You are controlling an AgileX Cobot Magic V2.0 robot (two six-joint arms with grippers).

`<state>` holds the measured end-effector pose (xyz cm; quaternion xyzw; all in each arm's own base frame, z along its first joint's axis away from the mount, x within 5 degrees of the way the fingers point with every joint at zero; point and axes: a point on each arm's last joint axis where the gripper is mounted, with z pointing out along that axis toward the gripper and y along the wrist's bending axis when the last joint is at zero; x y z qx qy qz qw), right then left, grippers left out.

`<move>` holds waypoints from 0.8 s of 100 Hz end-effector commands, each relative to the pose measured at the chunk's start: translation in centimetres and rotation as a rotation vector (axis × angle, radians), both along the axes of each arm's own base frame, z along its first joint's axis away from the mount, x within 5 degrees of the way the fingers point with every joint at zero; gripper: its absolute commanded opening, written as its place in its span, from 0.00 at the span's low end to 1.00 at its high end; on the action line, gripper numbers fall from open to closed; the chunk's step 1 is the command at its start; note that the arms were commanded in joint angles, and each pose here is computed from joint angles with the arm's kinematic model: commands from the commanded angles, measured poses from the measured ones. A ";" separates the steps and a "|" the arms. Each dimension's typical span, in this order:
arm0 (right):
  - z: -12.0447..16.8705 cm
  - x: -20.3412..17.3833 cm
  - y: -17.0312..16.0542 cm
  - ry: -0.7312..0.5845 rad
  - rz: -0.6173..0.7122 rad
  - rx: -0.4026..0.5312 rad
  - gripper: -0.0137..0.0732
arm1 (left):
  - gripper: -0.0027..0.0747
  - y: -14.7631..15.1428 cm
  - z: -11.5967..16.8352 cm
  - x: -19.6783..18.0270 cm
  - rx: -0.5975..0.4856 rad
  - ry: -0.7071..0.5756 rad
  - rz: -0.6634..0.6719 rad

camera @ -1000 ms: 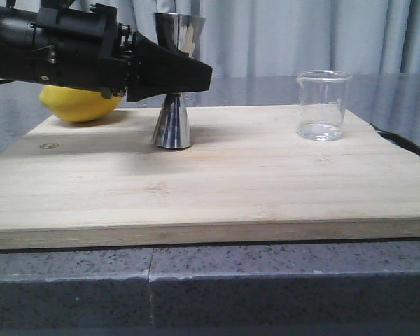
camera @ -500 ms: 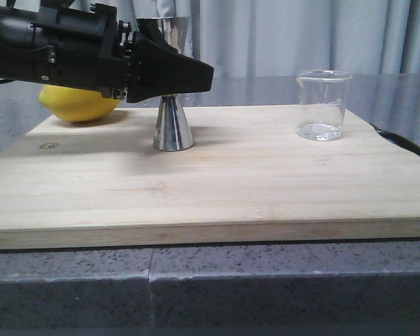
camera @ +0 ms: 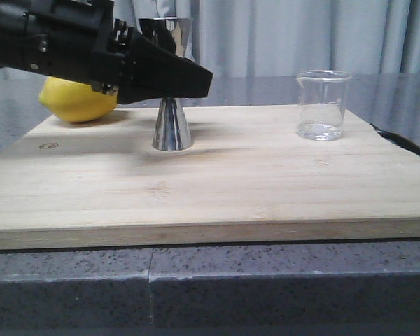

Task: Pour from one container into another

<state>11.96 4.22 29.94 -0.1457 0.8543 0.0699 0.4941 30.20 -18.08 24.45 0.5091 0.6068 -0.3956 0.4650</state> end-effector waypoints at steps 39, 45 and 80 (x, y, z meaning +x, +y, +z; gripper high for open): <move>1.8 0.3 0.0 -0.111 0.003 0.024 0.84 | 0.77 3.7 11.4 -5.1 0.369 -0.012 0.174; 1.8 0.3 0.0 -0.111 0.003 0.024 0.84 | 0.77 4.7 12.5 -5.8 0.432 -0.013 0.244; 2.5 -0.2 -0.5 -0.031 -0.020 -0.027 0.84 | 0.77 10.2 16.8 -10.6 0.566 0.136 0.748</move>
